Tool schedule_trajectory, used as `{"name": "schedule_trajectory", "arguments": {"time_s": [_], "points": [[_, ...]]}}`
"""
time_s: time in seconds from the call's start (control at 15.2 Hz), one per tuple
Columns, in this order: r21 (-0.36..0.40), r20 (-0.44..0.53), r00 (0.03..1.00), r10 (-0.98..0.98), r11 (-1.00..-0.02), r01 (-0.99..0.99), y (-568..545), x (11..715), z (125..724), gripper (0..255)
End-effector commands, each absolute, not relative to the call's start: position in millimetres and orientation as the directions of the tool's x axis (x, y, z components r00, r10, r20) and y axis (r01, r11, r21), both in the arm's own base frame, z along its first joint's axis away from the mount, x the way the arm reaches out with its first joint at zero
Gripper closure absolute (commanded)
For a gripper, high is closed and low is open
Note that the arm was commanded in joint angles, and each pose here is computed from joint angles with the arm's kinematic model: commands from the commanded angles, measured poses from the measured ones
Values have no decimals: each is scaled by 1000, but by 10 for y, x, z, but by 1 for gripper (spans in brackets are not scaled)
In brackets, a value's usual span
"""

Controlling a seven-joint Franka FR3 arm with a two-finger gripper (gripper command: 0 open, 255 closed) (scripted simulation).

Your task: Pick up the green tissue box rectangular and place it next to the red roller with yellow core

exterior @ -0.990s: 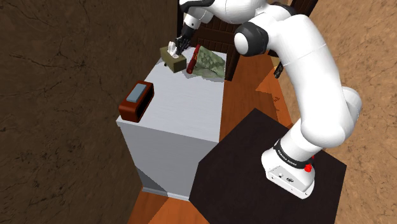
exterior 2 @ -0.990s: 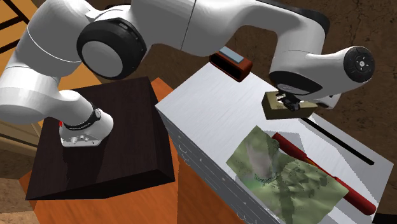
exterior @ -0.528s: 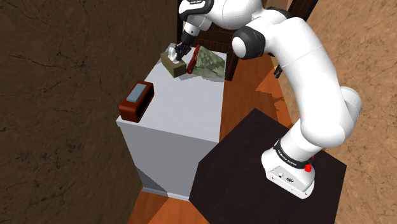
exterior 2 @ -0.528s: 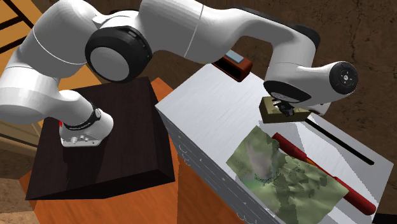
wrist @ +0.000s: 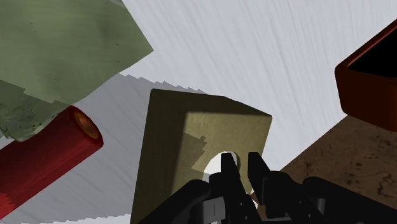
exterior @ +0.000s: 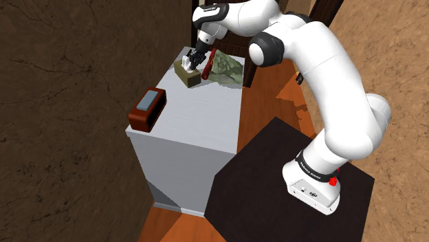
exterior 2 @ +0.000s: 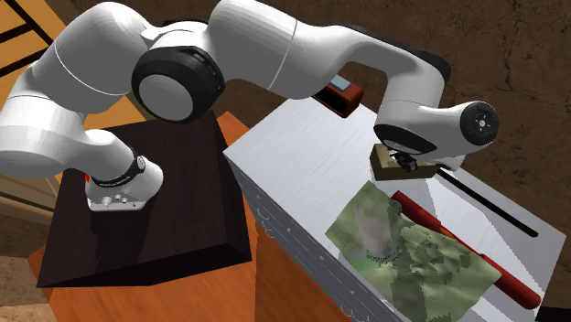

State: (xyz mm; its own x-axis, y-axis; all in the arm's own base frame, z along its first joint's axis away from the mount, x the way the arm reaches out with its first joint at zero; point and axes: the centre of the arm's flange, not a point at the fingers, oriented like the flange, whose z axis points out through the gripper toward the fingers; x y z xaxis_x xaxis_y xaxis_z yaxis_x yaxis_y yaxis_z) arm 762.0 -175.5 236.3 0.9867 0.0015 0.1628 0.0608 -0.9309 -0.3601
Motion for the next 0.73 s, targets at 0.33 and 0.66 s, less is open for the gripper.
{"name": "schedule_trajectory", "arguments": {"time_s": [0.33,0.66], "points": [[-360,163,987,2,-931,61,-1757,7618,2360,0],[-360,163,987,2,-931,61,-1805,7599,2482,0]]}}
